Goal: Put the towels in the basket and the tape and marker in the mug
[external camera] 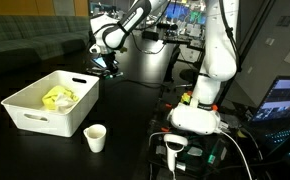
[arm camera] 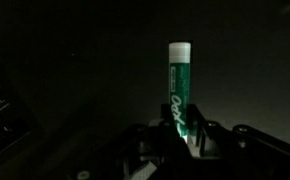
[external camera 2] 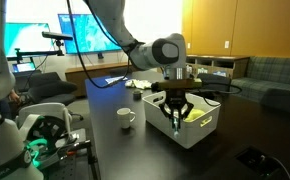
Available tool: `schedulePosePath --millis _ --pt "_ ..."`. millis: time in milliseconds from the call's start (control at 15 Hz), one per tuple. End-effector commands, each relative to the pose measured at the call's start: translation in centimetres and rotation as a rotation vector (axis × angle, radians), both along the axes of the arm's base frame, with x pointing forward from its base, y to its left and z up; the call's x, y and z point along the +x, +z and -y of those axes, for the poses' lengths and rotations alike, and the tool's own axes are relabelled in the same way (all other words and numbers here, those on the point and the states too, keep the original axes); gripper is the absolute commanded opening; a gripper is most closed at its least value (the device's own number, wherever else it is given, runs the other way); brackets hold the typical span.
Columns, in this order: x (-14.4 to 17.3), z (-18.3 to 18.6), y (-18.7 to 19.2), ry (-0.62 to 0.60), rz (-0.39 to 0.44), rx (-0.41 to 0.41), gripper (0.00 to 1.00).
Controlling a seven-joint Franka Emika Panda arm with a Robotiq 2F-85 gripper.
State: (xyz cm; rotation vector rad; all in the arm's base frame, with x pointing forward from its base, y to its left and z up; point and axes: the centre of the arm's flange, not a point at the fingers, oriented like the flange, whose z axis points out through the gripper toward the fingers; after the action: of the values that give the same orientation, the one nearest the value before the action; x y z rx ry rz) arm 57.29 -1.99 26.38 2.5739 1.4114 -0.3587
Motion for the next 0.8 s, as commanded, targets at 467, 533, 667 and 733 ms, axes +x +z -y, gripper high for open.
schedulePosePath --millis 467,533,667,733 --pt "-4.5 -22.6 0.7 -0.045 -0.075 0.046 0.12" --pt "-4.8 -24.0 0.7 -0.048 -0.073 0.054 0.12" --pt "-5.8 -26.0 0.7 -0.072 -0.057 0.059 0.12" --pt "-5.9 -26.9 0.3 -0.083 -0.049 0.058 0.12"
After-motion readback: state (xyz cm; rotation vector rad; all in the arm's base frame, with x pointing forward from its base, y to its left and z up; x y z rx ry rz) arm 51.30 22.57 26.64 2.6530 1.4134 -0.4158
